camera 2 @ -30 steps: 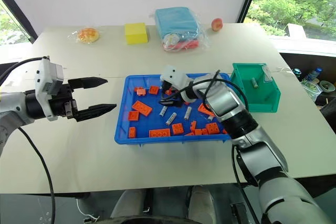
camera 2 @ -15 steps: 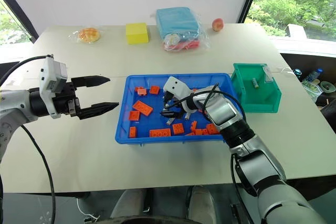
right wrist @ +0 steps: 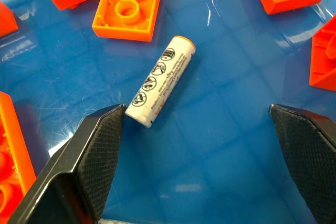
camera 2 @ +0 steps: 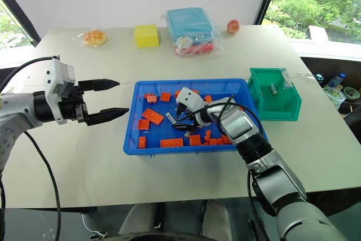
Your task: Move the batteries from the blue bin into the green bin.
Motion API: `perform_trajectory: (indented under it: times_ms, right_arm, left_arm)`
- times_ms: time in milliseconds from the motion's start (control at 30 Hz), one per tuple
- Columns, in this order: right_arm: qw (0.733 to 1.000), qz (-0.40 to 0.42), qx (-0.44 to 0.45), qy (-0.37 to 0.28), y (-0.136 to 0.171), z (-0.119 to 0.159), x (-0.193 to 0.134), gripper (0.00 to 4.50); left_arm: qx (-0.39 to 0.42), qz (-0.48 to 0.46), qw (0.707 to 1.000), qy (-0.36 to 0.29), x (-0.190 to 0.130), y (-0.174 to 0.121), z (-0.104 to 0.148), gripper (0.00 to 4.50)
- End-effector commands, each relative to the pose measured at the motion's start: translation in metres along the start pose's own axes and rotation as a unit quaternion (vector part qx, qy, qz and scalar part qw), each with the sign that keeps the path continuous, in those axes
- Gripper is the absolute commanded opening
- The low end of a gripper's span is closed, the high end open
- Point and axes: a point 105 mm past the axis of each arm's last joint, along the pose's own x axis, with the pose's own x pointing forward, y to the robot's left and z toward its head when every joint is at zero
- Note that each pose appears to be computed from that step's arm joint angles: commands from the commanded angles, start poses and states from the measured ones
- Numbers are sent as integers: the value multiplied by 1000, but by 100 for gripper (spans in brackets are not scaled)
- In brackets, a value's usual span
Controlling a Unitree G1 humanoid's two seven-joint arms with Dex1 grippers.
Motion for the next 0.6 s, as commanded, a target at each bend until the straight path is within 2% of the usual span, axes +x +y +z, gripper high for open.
perform_trajectory:
  times_ms: [33,300,333,400,600]
  right_arm:
    - [1000,1,3,-21,4,10,-2,446]
    - [999,27,12,-32,24,17,3,446]
    - [999,26,11,-30,24,16,3,423]
    - [1000,19,3,-23,23,12,5,363]
    - [1000,13,13,-26,19,11,1,41]
  left_arm:
    - [22,2,1000,-14,0,1,10,450]
    - [25,1,1000,-15,1,3,10,450]
    - [25,1,1000,-15,2,3,10,450]
    - [25,0,1000,-14,2,3,9,450]
    - [24,-9,1000,-14,3,1,9,450]
